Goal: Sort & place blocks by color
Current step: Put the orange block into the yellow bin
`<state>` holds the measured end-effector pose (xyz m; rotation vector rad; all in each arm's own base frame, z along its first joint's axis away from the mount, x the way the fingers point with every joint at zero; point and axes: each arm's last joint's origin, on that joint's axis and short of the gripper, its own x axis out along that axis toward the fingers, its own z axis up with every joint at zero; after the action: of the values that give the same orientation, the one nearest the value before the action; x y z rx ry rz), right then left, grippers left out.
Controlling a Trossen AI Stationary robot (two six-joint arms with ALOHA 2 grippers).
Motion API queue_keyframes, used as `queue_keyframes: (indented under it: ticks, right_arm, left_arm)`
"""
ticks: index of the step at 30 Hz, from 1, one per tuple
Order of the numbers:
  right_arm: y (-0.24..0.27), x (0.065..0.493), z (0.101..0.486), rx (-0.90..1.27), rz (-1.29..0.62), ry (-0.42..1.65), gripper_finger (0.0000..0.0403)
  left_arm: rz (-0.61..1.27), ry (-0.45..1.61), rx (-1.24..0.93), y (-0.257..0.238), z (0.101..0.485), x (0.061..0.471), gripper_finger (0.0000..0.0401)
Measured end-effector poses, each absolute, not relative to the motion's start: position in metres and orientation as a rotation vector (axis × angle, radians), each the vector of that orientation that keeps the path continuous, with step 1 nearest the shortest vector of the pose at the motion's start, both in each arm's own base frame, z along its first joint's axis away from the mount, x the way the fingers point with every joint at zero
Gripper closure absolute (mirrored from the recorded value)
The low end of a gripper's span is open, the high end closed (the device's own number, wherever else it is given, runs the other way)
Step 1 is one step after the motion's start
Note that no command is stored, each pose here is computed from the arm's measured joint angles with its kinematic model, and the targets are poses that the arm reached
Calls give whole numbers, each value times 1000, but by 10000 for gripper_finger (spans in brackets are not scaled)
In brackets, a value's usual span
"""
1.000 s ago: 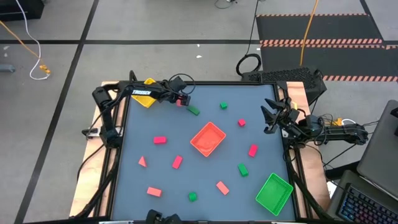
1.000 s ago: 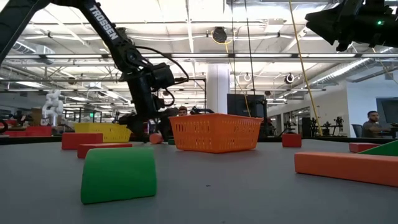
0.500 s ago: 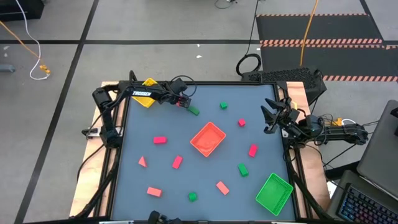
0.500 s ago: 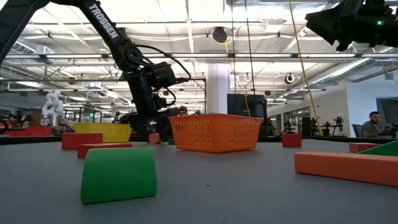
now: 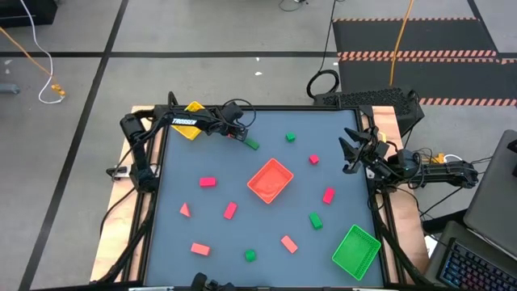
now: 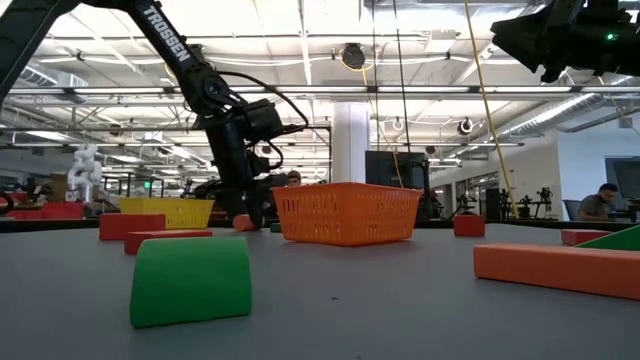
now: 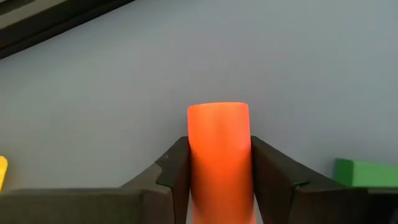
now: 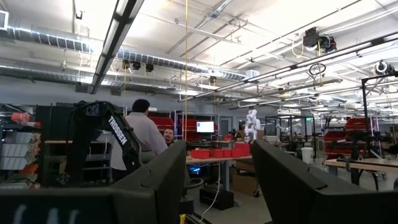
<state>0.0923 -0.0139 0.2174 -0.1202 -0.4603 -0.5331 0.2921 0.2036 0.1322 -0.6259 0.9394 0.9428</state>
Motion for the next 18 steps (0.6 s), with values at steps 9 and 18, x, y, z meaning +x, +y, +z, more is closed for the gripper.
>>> queue_keyframes:
  ticks: [9,18]
  right_arm:
    - [-14,93,217,-121,-533,-457,220]
    - [-14,93,217,-131,-535,-449,220]
  left_arm:
    - [937,983,-618,203,135,287,269]
    - [924,932,-578,197,179,273,269]
